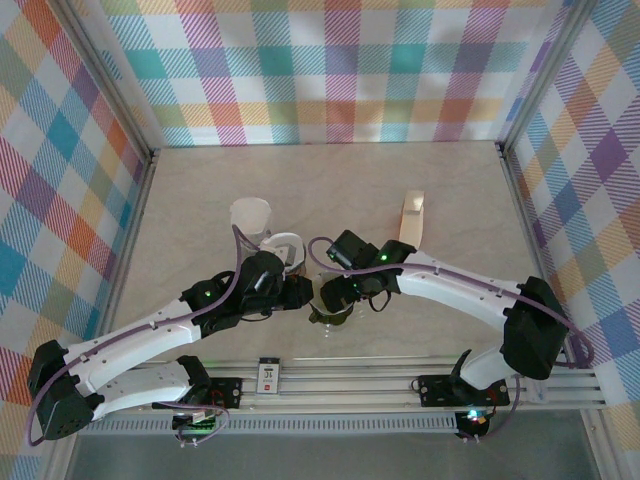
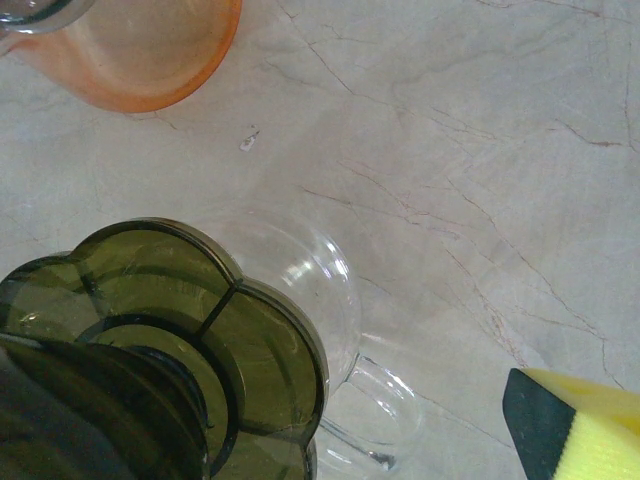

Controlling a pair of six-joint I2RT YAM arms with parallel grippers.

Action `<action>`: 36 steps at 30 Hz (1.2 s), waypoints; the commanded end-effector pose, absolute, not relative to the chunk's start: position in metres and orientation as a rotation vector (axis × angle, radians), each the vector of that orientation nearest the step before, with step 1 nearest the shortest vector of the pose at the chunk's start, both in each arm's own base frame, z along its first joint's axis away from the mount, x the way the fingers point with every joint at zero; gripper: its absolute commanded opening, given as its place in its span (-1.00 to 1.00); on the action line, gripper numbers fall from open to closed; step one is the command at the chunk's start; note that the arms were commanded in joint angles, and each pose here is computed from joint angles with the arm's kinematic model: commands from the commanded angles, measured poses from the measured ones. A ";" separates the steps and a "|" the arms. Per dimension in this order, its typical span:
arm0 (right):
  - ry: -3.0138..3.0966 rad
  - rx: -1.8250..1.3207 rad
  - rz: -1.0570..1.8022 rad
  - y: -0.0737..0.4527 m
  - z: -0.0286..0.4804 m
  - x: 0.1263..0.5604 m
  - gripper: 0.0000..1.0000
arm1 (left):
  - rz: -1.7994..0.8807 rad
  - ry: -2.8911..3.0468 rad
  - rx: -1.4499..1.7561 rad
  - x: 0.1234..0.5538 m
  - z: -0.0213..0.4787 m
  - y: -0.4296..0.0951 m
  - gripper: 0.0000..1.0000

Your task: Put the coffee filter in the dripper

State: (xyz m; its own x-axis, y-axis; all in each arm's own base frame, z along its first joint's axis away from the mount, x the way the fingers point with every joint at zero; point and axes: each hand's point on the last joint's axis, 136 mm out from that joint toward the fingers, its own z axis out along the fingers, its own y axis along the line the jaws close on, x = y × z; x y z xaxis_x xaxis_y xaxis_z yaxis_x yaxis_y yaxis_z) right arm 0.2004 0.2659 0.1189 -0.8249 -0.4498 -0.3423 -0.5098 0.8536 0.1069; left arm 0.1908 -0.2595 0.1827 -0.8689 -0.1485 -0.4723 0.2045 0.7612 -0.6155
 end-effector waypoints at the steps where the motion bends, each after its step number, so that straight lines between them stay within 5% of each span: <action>1: 2.658 -0.698 0.340 0.268 0.142 0.204 0.90 | -0.942 2.459 0.038 0.189 0.178 -0.258 -0.64; 10: 2.430 -0.632 0.477 0.263 0.190 0.208 0.92 | -0.945 2.458 0.036 0.190 0.178 -0.259 -0.62; 27: 2.342 -0.532 0.473 0.246 0.214 0.212 0.93 | -0.961 2.419 0.022 0.191 0.192 -0.256 -0.16; 36: 2.231 -0.453 0.494 0.231 0.240 0.214 0.94 | -0.958 2.353 -0.013 0.192 0.211 -0.244 0.44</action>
State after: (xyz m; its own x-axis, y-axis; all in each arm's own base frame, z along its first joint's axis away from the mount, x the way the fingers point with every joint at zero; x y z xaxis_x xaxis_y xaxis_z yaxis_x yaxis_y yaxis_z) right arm 0.2092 0.2367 0.2317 -0.6460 -0.2155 -0.7323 -0.4980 0.8460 0.1904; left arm 0.1898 -0.2519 0.1994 -0.8478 -0.1938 -0.4935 0.2051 0.7384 -0.6424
